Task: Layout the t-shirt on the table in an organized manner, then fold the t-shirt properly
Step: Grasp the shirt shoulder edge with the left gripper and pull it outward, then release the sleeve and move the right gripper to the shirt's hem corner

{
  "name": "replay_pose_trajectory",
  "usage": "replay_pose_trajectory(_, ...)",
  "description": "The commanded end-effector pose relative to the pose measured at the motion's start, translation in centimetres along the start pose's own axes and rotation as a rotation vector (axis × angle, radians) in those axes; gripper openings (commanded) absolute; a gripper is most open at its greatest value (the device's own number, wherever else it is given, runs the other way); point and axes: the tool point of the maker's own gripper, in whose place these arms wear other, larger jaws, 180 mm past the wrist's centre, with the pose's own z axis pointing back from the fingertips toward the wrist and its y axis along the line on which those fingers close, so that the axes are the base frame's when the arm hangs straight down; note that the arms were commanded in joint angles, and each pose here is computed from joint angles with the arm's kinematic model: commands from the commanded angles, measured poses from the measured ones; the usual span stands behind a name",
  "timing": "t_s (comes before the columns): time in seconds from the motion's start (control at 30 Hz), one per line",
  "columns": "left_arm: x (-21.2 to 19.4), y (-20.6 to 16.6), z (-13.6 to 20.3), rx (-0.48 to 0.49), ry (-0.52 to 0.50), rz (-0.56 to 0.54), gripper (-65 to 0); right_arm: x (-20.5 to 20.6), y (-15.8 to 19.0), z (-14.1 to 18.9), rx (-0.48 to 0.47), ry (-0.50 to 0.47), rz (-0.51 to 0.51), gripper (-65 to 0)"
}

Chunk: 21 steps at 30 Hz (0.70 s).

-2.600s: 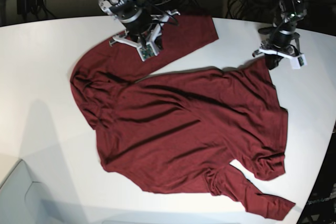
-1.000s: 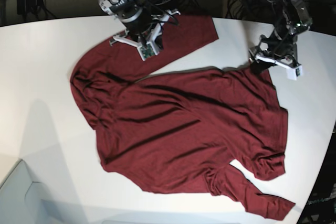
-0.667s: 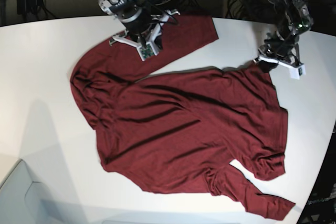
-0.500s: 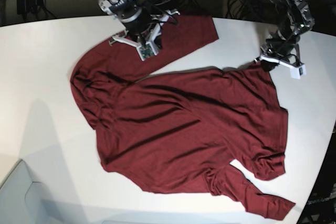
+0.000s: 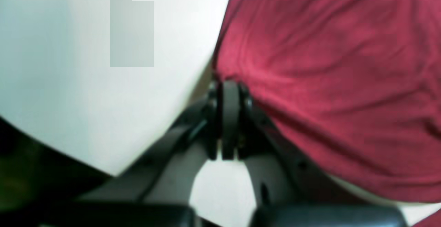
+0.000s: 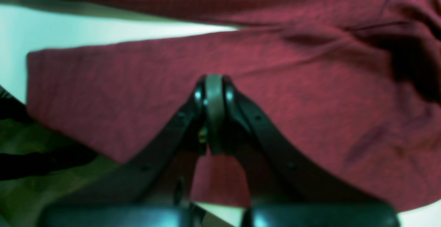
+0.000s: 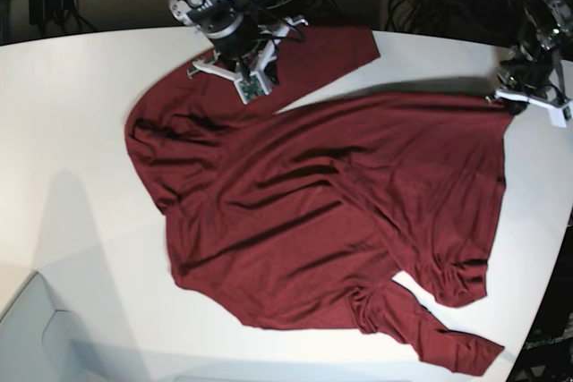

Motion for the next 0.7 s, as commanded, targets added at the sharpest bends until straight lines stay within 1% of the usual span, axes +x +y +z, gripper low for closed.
replay_pose_trajectory(0.0,1.1,0.5,0.4,0.013,-0.031,-0.016,-64.7,1.1,0.1,0.2,0.001,-0.041,-0.003,-65.0)
replay_pose_trajectory(0.13,1.9,0.9,0.5,0.021,-0.042,-0.035,-64.7,1.1,0.0,0.2,0.0,-0.041,-0.003,-65.0)
replay_pose_trajectory(0.27,2.8,2.9,1.2,0.069,-0.074,0.0,-64.7,1.1,0.0,0.2,0.0,-0.042,-0.003,-65.0)
replay_pose_trajectory(0.4,2.9,3.4,1.3,0.082,-0.078,0.004,-64.7,1.3,0.0,0.3,0.0,-0.045,-0.003,-65.0)
replay_pose_trajectory(0.53,2.4,3.3,1.2,0.08,-0.069,0.015,-64.7,1.5,0.0,0.3,-0.001,-0.054,-0.001,-65.0)
replay_pose_trajectory(0.67,0.9,3.8,0.5,0.082,-0.028,0.046,-64.7,2.1,-0.3,0.1,-0.006,-0.065,0.004,-65.0)
